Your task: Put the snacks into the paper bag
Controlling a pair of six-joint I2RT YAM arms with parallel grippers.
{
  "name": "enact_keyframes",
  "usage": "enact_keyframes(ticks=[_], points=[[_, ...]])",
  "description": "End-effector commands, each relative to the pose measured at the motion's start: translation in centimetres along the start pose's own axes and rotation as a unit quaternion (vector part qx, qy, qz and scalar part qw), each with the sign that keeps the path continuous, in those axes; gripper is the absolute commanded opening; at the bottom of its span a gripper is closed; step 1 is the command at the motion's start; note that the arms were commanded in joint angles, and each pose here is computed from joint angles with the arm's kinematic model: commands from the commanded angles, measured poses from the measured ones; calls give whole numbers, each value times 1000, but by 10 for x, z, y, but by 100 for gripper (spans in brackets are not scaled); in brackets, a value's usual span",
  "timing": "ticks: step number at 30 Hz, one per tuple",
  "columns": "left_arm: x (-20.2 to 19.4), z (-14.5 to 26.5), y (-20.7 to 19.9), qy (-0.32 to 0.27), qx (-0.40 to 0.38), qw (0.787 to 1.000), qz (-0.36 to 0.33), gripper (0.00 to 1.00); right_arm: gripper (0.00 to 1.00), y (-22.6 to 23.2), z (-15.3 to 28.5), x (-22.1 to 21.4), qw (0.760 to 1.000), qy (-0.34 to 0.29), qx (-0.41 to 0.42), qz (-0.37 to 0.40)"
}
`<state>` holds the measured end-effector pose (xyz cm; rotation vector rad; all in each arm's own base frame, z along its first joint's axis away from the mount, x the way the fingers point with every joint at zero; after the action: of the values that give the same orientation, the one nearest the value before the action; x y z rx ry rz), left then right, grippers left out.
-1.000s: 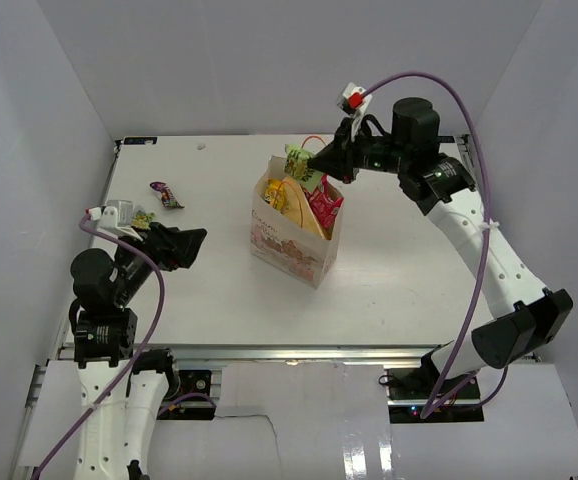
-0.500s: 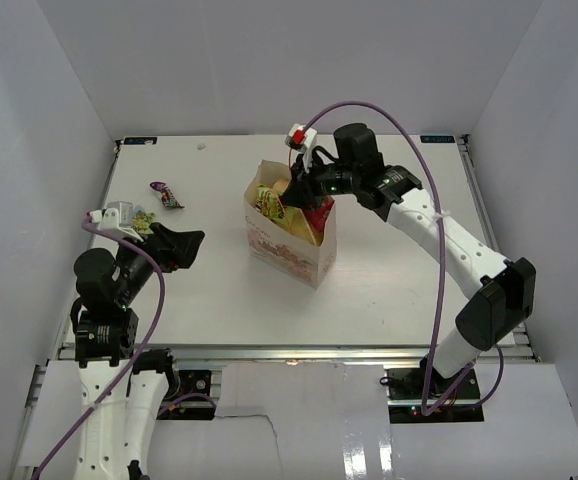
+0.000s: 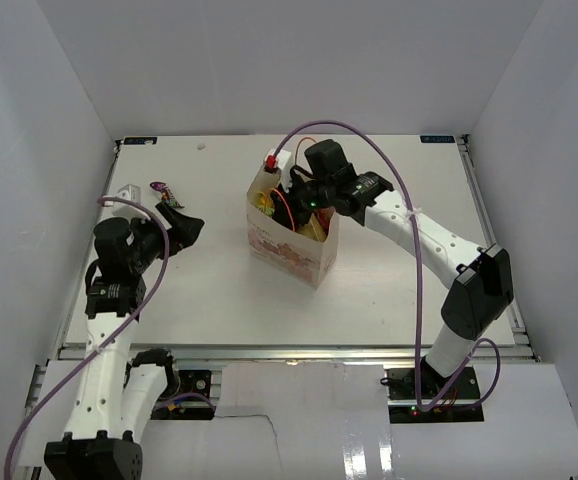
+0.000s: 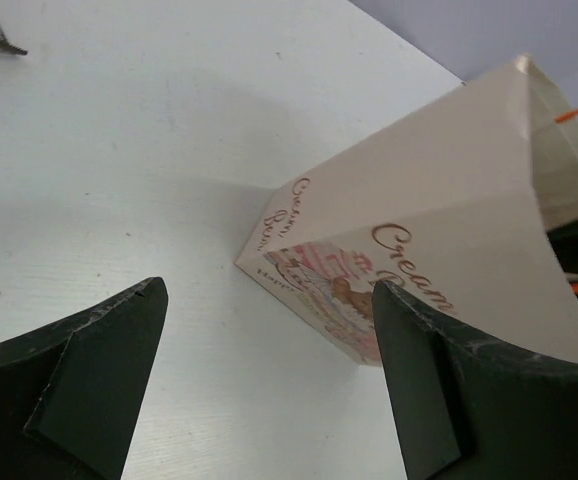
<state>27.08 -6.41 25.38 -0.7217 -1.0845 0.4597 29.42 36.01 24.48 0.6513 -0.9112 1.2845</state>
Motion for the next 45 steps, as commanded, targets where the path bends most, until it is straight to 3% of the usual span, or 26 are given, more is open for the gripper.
enact_keyframes(ticks=[1, 2, 5, 7, 11, 15, 20, 30, 37, 38, 41, 45], points=[[12, -21, 20, -28, 44, 998, 28, 94, 41, -5, 12, 24, 999, -17, -14, 40], [10, -33, 32, -22, 70, 996, 46, 94, 50, -6, 17, 30, 998, -23, -18, 49], [18, -53, 39, -25, 87, 993, 70, 94, 62, -11, 41, 65, 994, -61, -40, 84], [20, -80, 66, -20, 142, 986, 89, 94, 71, -20, 66, 90, 987, -88, -63, 119], [35, -110, 80, -23, 177, 979, 93, 94, 81, -41, 111, 110, 975, -119, -104, 153], [50, -146, 118, -30, 259, 961, 94, 93, 82, -70, 155, 92, 973, -129, -125, 145], [71, -182, 169, -36, 364, 929, 55, 93, 83, -69, 183, 60, 975, -128, -129, 127], [76, -229, 212, 8, 426, 904, 31, 90, 83, -89, 212, 7, 979, -123, -157, 31], [62, -237, 230, 40, 437, 898, 25, 69, 83, -96, 219, 8, 978, -138, -156, 11], [61, -237, 229, 42, 436, 899, 26, 55, 83, -97, 220, 8, 978, -139, -156, 10], [61, -235, 223, 43, 424, 904, 28, 32, 83, -96, 224, 13, 977, -146, -156, 15], [71, -228, 197, 35, 380, 924, 22, 23, 83, -89, 228, 21, 976, -157, -148, 29]])
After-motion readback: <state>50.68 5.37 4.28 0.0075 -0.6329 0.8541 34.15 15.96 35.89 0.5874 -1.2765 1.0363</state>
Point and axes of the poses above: each gripper's point midway between its finger pads, its own z axis back along the fingers, its own y axis along the line the jaws close on, x = y × z, the point moved 1 cm from there along z, back along the fingers, and after that the axes turned 12 degrees about z, right-handed, at the moved point
